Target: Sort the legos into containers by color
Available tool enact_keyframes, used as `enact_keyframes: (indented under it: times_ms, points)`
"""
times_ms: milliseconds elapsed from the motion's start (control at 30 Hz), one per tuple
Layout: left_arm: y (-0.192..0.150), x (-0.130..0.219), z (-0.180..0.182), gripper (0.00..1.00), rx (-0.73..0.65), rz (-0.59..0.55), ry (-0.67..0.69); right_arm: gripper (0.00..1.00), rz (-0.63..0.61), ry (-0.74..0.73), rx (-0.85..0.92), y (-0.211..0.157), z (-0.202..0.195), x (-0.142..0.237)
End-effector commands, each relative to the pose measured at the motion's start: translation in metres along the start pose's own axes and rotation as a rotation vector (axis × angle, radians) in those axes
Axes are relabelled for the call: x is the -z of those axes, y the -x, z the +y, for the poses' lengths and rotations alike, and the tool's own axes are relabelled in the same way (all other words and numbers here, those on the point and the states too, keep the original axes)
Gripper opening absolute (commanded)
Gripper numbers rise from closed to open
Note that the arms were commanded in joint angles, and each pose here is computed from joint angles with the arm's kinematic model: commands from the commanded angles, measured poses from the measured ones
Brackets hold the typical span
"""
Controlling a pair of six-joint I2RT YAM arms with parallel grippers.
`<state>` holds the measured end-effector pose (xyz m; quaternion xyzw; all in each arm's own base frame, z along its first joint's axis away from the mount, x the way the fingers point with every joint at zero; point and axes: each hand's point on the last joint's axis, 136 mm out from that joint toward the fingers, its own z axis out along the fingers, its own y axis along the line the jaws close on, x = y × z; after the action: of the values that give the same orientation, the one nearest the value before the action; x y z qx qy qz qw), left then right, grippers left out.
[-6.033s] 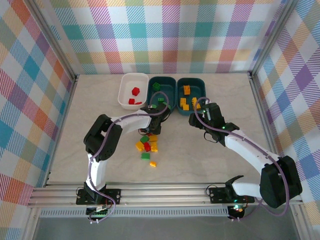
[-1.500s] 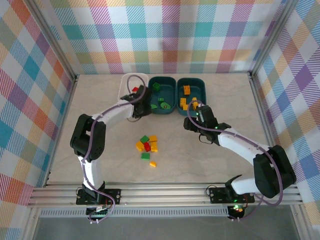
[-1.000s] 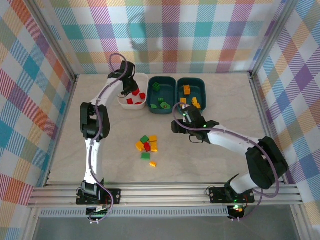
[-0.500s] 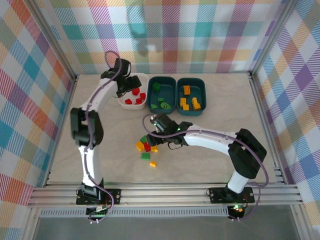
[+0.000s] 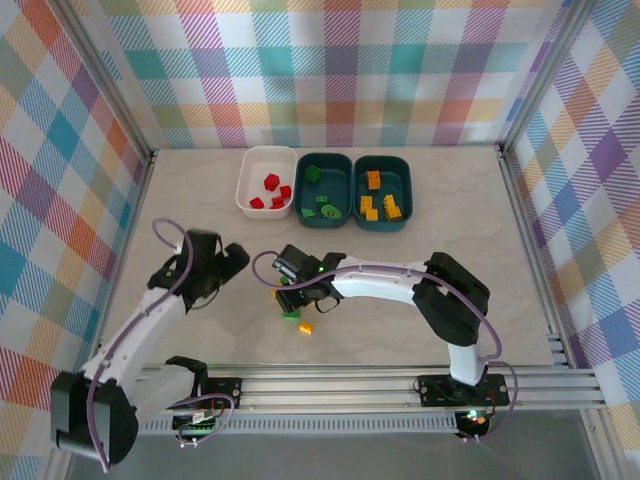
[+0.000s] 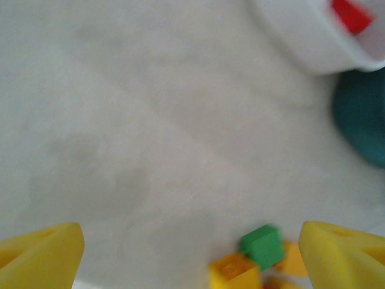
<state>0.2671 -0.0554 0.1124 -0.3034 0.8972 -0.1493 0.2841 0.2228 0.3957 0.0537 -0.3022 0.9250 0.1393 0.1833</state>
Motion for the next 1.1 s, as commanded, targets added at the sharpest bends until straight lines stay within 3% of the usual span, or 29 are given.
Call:
enact_keyframes:
  times_ms: [0, 133, 267, 533, 733, 1067]
  points:
    - [-0.010, 0.011, 0.014, 0.92, 0.034, -0.032, -0.021, 0.54, 0.002, -0.031, 0.021, 0.007, -0.003, -0.003]
    - [-0.027, 0.009, 0.036, 0.93, 0.038, -0.016, 0.005, 0.44, -0.015, -0.055, 0.029, 0.015, -0.004, -0.006]
    - [-0.030, 0.012, 0.040, 0.93, 0.030, -0.021, 0.008, 0.28, -0.017, -0.087, 0.040, 0.017, -0.009, -0.004]
    - [-0.027, 0.003, 0.041, 0.95, 0.016, -0.024, 0.031, 0.21, -0.140, -0.082, 0.041, 0.040, -0.009, 0.045]
    - [-0.055, -0.030, 0.052, 0.94, 0.021, 0.078, 0.038, 0.21, -0.303, -0.132, 0.061, 0.107, -0.032, 0.084]
    - [-0.075, -0.029, 0.051, 0.95, 0.001, 0.144, -0.027, 0.20, -0.442, -0.019, -0.066, 0.224, -0.095, 0.052]
